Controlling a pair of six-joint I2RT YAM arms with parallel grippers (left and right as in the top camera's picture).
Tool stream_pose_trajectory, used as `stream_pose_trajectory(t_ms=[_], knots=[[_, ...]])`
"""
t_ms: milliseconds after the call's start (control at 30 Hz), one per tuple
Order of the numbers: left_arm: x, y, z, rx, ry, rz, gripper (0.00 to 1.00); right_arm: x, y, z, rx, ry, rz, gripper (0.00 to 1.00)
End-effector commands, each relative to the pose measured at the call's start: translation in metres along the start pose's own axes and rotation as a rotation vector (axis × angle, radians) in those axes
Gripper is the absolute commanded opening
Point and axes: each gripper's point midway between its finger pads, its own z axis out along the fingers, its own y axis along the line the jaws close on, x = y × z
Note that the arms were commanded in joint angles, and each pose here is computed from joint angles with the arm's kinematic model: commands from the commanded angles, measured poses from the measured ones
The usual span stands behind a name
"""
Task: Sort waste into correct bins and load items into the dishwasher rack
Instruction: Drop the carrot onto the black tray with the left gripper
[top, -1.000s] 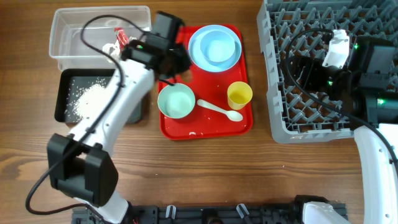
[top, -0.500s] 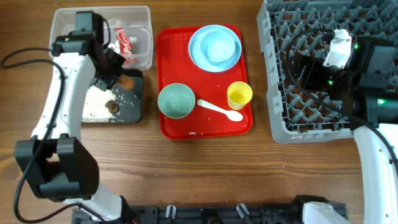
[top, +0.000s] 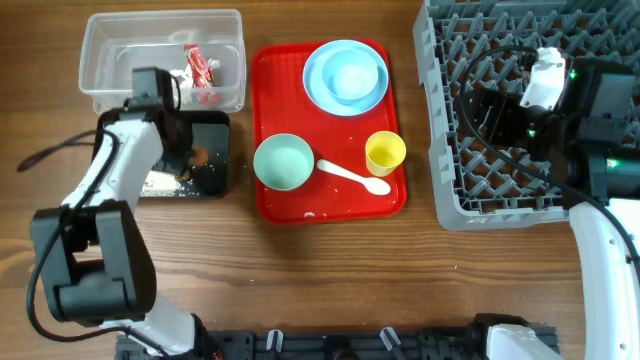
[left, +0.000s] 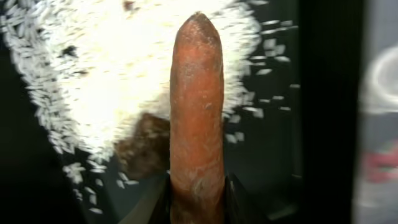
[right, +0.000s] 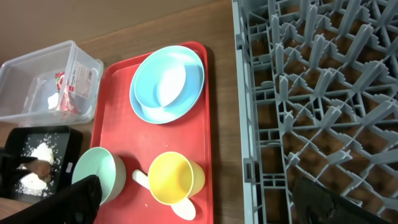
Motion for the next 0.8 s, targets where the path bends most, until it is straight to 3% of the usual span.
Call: stream_pose_trajectory(t_ms=[0,100,233,333,433,467,533,600,767], knots=[[-0.002,0.015,0.006,-0.024,-0.035,-0.024,0.29,-0.005,0.001,0.0,0.005,-0.009,-0.005,1.0],[-0.002,0.016,0.006,-0.027,-0.033,-0.016,0.41,-0.006,0.002,0.0,0.004,-0.013,-0.006,1.0],[-0.001,0.004,-0.004,0.019,-0.01,0.076,0.72,-0.006,0.002,0.0,0.004,-0.013,-0.006,1.0],[-0.007,-0.015,-0.036,0.093,-0.017,0.147,0.8,-0.006,0.002,0.0,0.004,-0.014,-0.007,1.0],[-0.02,-0.038,-0.096,0.259,-0.076,0.168,0.91,-0.006,0.002,0.0,0.004,-0.015,-0.007,1.0],[-0.017,-0.046,-0.115,0.332,-0.069,0.23,0.99,-0.006,0.002,0.0,0.004,-0.015,-0.007,1.0],[0.006,-0.075,-0.161,0.576,-0.045,0.553,0.99,-0.007,0.002,0.0,0.004,-0.016,-0.007,1.0],[0.032,-0.092,-0.195,0.76,-0.036,0.754,1.0,-0.009,0.002,0.0,0.002,-0.025,-0.01,1.0],[0.108,-0.1,-0.191,0.817,0.041,1.055,0.99,-0.014,0.003,0.0,-0.001,-0.043,-0.017,1.0]])
